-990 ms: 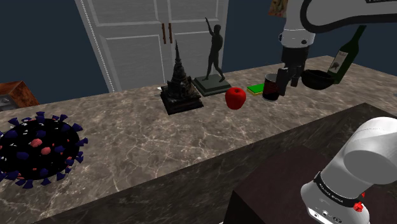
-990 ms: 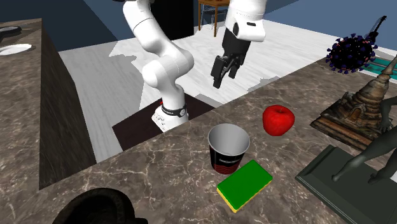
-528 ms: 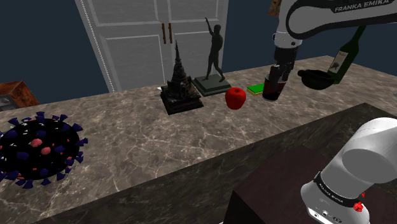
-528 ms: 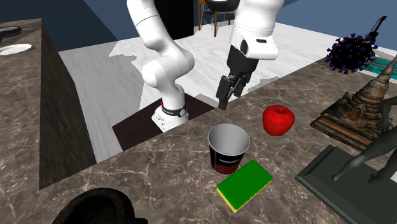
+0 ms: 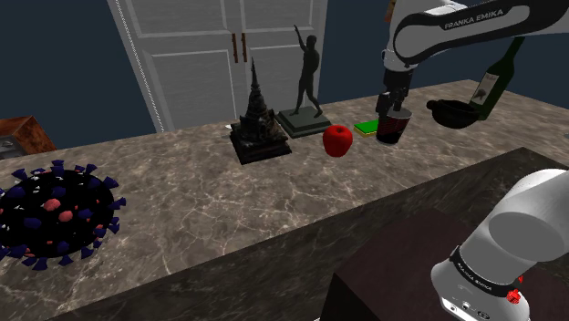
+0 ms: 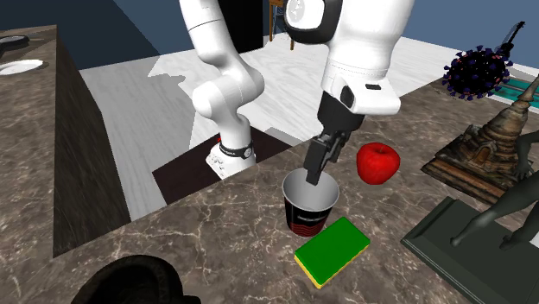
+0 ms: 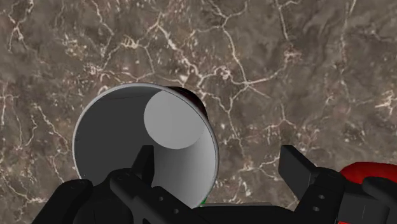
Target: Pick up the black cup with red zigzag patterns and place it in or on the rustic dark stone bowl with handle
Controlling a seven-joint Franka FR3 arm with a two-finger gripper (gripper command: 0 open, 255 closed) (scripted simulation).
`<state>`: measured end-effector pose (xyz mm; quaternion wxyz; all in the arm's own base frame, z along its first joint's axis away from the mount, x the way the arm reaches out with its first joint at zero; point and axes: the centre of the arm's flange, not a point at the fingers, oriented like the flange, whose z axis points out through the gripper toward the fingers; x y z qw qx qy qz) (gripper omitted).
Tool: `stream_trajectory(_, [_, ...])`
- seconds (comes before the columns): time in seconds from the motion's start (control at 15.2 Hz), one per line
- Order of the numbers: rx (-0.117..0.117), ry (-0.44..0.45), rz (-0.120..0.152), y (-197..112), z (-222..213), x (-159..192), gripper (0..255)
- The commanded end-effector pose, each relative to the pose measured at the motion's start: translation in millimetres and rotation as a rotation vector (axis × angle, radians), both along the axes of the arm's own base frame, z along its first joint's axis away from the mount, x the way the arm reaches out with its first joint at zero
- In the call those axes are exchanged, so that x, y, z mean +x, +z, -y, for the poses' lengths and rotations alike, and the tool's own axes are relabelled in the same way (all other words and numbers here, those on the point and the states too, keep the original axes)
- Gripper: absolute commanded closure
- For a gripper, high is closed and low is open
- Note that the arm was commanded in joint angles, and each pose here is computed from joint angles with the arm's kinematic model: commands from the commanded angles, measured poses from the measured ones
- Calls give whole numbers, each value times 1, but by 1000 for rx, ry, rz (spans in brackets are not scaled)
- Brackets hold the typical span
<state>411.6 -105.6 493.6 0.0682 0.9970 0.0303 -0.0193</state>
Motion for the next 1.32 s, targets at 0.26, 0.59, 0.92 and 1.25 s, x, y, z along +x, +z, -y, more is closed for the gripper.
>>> stream_trajectory(0.26, [-1,1,2,-30,5,-1,0])
stream_trajectory(0.59, [-1,1,2,-30,5,-1,0])
stream_trajectory(0.92, [-1,1,2,-30,5,-1,255])
stream_trajectory(1.25, [-1,1,2,-30,5,-1,255])
